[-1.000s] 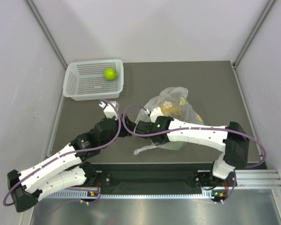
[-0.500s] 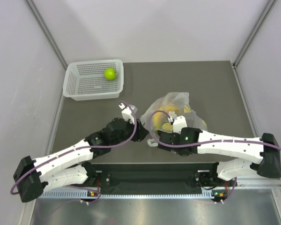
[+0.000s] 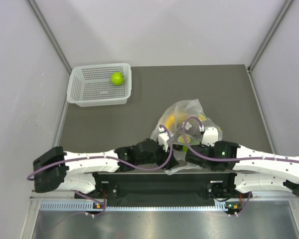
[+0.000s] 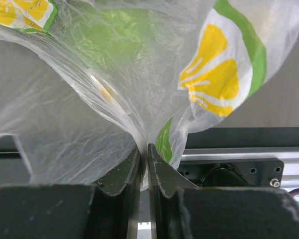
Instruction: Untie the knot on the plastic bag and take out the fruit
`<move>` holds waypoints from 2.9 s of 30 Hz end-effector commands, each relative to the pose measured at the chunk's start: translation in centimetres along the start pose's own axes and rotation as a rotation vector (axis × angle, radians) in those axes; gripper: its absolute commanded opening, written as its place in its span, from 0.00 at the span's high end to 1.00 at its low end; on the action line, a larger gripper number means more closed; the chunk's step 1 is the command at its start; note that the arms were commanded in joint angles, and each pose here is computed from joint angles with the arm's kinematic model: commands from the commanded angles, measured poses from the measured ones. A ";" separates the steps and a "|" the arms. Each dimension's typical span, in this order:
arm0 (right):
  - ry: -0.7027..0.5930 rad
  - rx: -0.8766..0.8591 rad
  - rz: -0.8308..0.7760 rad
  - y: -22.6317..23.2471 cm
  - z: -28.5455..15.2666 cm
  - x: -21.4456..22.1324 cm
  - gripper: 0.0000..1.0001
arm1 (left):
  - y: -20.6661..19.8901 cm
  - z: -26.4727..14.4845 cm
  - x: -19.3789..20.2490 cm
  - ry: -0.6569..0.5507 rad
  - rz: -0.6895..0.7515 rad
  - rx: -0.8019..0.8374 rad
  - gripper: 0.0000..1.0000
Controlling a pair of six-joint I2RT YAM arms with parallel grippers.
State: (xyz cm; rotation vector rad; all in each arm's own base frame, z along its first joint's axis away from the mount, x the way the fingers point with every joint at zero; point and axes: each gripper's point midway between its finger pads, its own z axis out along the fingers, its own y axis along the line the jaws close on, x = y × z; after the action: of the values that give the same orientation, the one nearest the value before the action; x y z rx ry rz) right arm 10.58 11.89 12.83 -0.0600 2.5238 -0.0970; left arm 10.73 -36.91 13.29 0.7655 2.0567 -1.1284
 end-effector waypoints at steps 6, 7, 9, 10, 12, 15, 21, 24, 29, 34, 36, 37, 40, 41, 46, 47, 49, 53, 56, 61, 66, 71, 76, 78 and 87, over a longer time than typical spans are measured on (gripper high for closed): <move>-0.030 -0.057 0.049 0.0 -0.5 -0.2 0.90 | -5.1 4.0 3.0 0.051 0.035 0.135 0.76; -0.030 -0.063 0.048 0.2 -0.4 -0.2 0.89 | -5.3 4.2 3.3 0.054 0.041 0.132 0.78; -0.031 -0.070 0.054 0.4 -0.2 -0.1 0.88 | -6.0 4.4 4.7 0.077 0.047 0.137 0.83; -0.032 -0.074 0.058 0.5 -0.1 0.0 0.87 | -6.0 4.5 5.0 0.083 0.045 0.131 0.85; -0.041 -0.097 0.077 0.8 0.0 -0.1 0.86 | -6.5 4.4 6.0 0.094 0.053 0.131 0.87; -0.062 -0.118 0.114 1.0 0.2 -0.2 0.85 | -7.0 4.4 7.3 0.100 0.063 0.109 0.89; -0.087 -0.165 0.162 1.9 0.7 -0.4 0.80 | -6.8 4.5 7.3 0.035 0.078 -0.001 0.74; -0.086 -0.184 0.158 2.5 0.9 -0.3 0.76 | -5.3 2.3 4.3 -0.054 0.062 -0.122 0.46; -0.092 -0.213 0.154 3.2 1.2 -0.2 0.75 | -3.2 -1.3 -0.5 -0.182 0.076 -0.291 0.13; -0.101 -0.231 0.142 3.6 1.2 -0.4 0.75 | -1.7 -1.9 -2.9 -0.235 0.097 -0.442 0.04; -0.108 -0.234 0.138 3.8 1.2 -0.6 0.74 | -1.6 -1.2 -3.4 -0.216 0.094 -0.481 0.05; -0.111 -0.237 0.138 3.9 1.0 -0.8 0.74 | -0.8 -0.3 -2.8 -0.189 0.100 -0.520 0.06; -0.117 -0.242 0.136 4.0 0.8 -1.0 0.73 | -0.8 1.1 -2.6 -0.162 0.118 -0.524 0.12; -0.120 -0.249 0.138 4.0 0.7 -1.1 0.73 | -1.3 1.7 -2.7 -0.157 0.122 -0.490 0.14; -0.146 -0.265 0.161 3.6 0.1 -1.8 0.73 | -0.4 2.9 -2.2 -0.122 0.110 -0.473 0.24; -0.150 -0.266 0.164 3.5 0.1 -1.9 0.73 | -0.1 3.1 -2.0 -0.115 0.112 -0.472 0.25; -0.152 -0.269 0.167 3.4 0.0 -1.9 0.73 | 0.7 3.8 -1.5 -0.093 0.094 -0.460 0.26; -0.146 -0.266 0.159 3.4 0.1 -1.8 0.73 | 1.4 4.9 -1.8 -0.103 0.102 -0.428 0.25; -0.145 -0.266 0.158 3.6 0.1 -1.8 0.72 | 2.1 6.3 -2.1 -0.081 0.098 -0.405 0.25; -0.150 -0.269 0.161 3.6 -0.1 -2.0 0.72 | 4.3 7.9 -1.9 -0.042 0.115 -0.426 0.25; -0.151 -0.265 0.159 3.7 0.0 -2.1 0.72 | 6.6 9.0 -1.8 -0.021 0.111 -0.441 0.25; -0.151 -0.263 0.155 3.9 0.0 -2.2 0.72 | 7.0 10.1 -1.6 -0.012 0.115 -0.394 0.25; -0.148 -0.260 0.155 4.1 0.1 -2.1 0.72 | 7.4 11.1 -0.7 0.016 0.123 -0.365 0.32; -0.149 -0.261 0.157 4.1 0.1 -2.2 0.73 | 7.7 11.2 -0.3 0.028 0.124 -0.369 0.36; -0.156 -0.269 0.166 4.6 0.2 -2.6 0.73 | 9.2 10.5 1.8 0.070 0.127 -0.404 0.24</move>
State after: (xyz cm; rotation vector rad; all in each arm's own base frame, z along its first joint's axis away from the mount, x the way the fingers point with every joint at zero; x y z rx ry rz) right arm 11.83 14.81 11.78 0.0038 2.4130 0.2151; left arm 19.52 -42.69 5.67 0.6901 2.1172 -0.6487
